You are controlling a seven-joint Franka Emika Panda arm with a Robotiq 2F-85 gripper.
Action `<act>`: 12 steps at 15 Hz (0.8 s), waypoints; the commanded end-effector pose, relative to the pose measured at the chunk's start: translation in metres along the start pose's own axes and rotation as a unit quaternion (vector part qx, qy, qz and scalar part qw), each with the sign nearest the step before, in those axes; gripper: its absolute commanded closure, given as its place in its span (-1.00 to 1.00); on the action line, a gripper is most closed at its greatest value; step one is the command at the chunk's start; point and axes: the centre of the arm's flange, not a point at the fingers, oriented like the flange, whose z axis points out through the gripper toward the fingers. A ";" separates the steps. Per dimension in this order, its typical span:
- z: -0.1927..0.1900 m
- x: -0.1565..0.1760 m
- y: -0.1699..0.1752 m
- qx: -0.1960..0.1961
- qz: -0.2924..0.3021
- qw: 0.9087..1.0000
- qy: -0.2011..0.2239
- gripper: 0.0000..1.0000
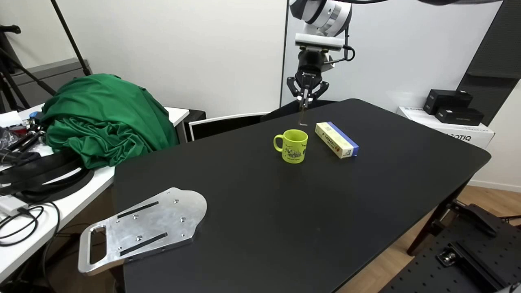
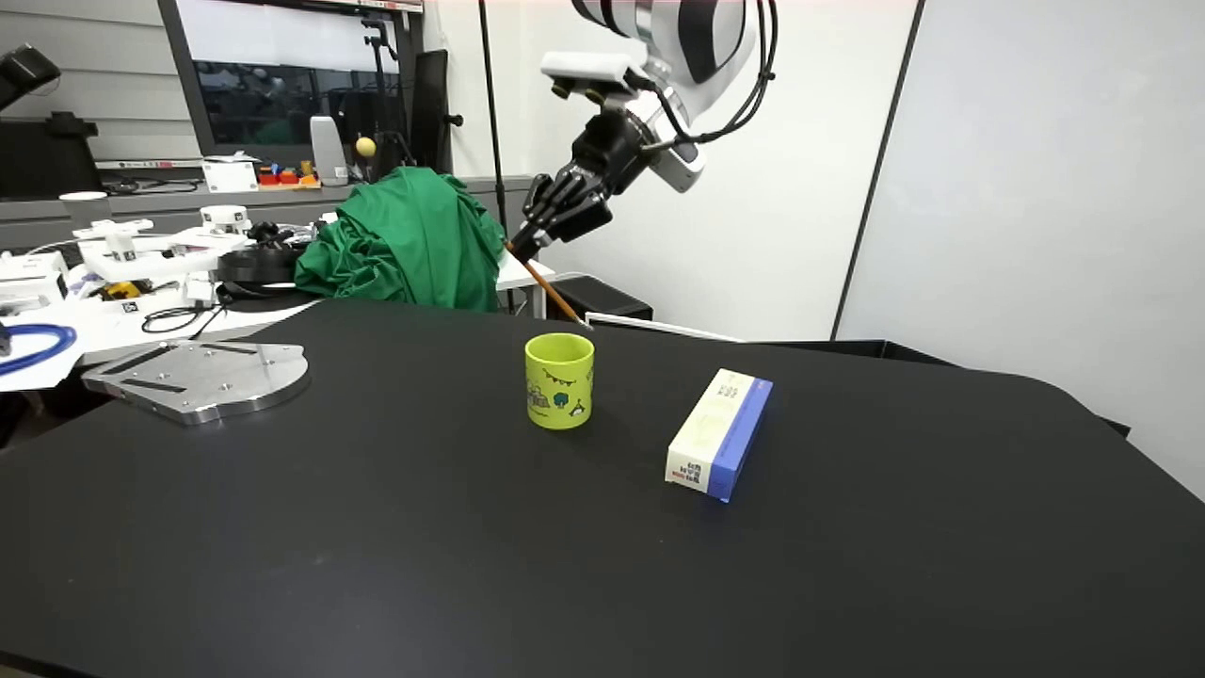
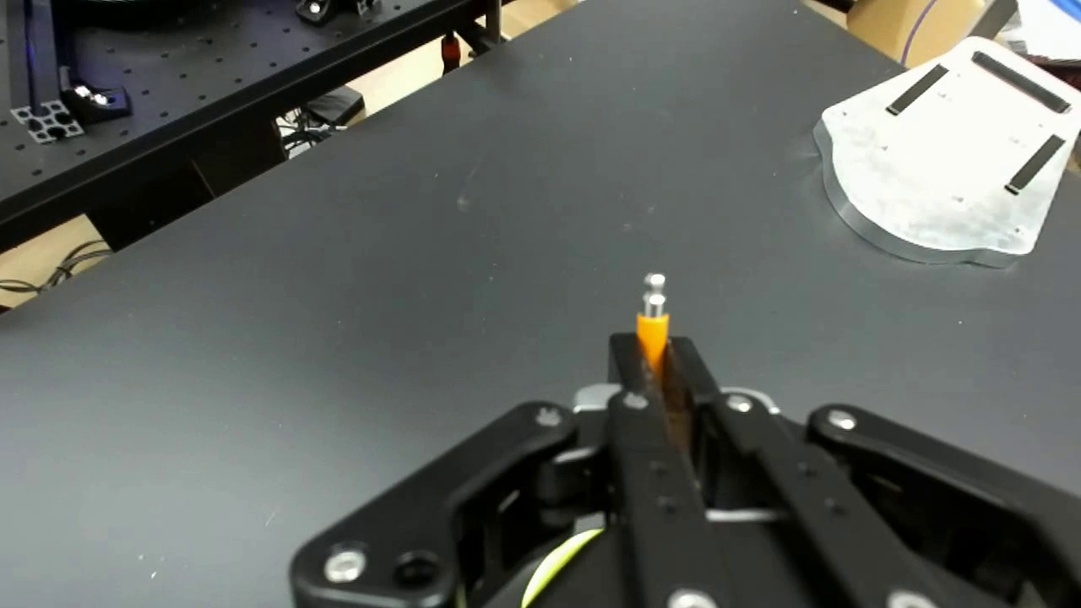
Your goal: Pick up the object from the table and put it in the yellow cup, and move it back to the table
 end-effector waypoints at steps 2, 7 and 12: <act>0.000 0.022 -0.009 0.024 0.015 0.999 -0.022 0.95; 0.015 0.045 -0.007 0.039 0.017 0.999 -0.031 0.95; 0.032 0.066 -0.005 0.043 0.019 0.998 -0.036 0.95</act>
